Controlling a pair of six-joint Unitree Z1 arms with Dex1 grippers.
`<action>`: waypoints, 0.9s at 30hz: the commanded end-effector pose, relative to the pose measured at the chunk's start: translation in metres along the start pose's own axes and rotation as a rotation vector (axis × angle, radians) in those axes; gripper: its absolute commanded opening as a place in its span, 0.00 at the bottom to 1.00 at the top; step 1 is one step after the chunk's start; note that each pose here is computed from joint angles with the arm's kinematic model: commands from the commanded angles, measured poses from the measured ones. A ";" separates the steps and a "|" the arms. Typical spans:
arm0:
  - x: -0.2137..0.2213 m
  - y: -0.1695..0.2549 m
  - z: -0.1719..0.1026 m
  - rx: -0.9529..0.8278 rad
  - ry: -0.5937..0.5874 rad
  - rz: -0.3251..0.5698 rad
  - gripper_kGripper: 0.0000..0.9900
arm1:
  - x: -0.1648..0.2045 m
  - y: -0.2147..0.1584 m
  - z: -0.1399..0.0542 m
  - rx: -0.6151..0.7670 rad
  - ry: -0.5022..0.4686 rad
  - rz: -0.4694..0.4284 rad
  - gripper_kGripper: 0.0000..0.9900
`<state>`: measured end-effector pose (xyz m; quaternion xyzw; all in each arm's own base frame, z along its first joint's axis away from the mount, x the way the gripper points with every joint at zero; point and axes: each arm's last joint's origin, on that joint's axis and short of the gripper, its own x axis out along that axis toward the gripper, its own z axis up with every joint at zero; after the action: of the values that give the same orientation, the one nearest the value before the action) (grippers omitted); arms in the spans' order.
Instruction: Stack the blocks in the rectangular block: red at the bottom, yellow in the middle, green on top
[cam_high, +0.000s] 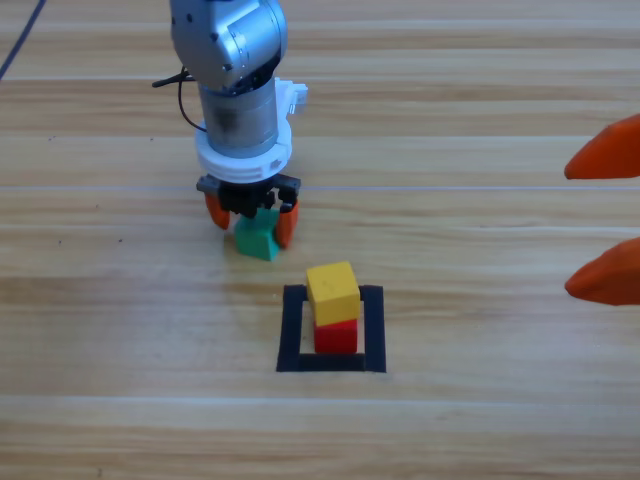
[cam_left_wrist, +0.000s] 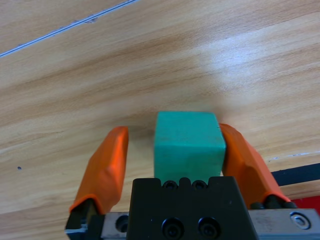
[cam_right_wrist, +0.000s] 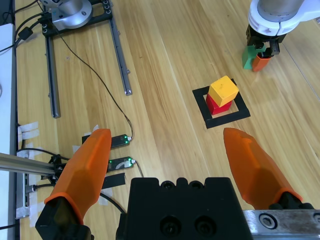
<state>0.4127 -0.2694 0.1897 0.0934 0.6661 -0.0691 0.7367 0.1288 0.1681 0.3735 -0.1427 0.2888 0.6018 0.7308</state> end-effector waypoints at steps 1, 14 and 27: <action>0.035 -0.002 -0.002 0.011 0.064 0.026 0.57 | 0.014 -0.006 -0.008 0.023 0.041 0.013 1.00; -0.077 -0.009 -0.011 -0.035 -0.033 -0.023 0.00 | 0.011 -0.004 -0.009 0.020 0.035 0.012 1.00; -0.150 -0.018 -0.060 -0.192 -0.067 -0.075 0.00 | 0.009 -0.003 -0.009 0.016 0.031 0.012 1.00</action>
<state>0.3501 -0.2545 0.3547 -0.0205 0.6193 -0.0419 0.7838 0.1282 0.1675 0.3695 -0.1434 0.2948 0.6011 0.7288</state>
